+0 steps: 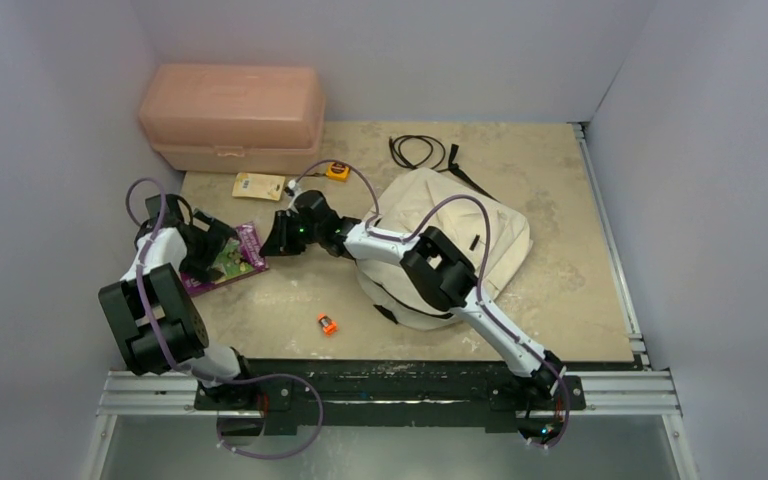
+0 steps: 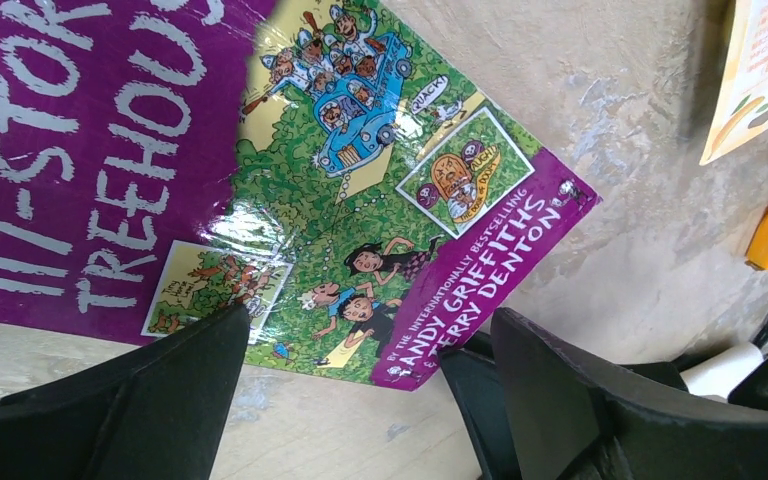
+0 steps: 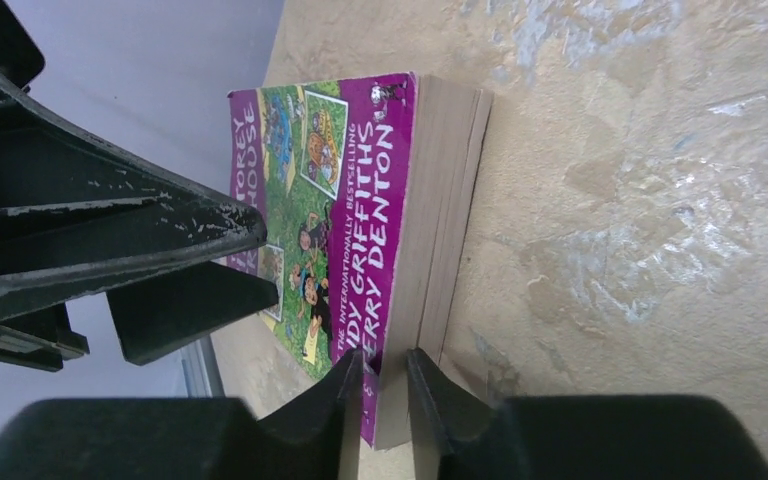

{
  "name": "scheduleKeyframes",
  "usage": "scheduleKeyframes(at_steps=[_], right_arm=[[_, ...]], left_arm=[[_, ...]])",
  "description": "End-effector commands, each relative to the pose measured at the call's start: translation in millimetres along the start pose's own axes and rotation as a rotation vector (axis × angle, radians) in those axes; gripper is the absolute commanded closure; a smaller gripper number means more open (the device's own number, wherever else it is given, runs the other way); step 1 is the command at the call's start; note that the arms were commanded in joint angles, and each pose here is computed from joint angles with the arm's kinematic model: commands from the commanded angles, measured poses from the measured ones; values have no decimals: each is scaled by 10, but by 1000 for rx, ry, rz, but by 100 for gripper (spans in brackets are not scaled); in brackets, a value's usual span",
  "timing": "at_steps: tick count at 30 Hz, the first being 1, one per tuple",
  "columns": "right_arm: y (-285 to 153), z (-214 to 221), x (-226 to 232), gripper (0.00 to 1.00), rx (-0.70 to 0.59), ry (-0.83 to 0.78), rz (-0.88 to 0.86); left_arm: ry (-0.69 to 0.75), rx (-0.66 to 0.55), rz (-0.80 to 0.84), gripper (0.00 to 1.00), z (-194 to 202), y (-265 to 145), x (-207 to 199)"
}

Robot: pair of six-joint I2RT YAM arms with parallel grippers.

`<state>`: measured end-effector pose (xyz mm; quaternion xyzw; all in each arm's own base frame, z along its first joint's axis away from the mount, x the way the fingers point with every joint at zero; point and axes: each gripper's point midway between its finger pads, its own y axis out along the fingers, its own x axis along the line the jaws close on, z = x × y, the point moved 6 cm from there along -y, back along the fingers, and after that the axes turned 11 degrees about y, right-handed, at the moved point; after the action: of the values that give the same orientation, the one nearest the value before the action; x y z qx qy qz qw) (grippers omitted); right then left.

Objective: Pack the student bag
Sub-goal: Pick up the book from the center of the board.

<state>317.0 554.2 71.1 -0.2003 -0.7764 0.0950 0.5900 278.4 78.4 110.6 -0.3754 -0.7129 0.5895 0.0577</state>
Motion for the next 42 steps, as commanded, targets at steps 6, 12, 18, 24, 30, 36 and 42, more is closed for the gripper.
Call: scheduleKeyframes(at_steps=[6, 12, 18, 24, 30, 36, 42], right_arm=[[-128, 151, 466, 88, 1, -47, -109], [-321, 336, 576, 99, 48, -49, -157], [-660, 521, 549, 98, 105, -63, -128], [-1118, 847, 396, 92, 163, -45, -82], [-1514, 815, 311, 79, 138, -88, 11], [-1724, 280, 199, 53, 45, -92, 25], [-1411, -262, 203, 40, -29, -138, 29]], left_arm=[[-62, 172, -12, 9, 316, 166, 70], [-34, 242, 42, 10, 561, 156, -28], [46, 331, 119, 10, 968, 132, -229], [168, 328, 136, 10, 1354, -53, -367], [302, 254, 189, 9, 1399, -340, -431], [371, -18, 152, 0, 1109, -930, -317], [139, -34, 156, 0, 981, -916, -137]])
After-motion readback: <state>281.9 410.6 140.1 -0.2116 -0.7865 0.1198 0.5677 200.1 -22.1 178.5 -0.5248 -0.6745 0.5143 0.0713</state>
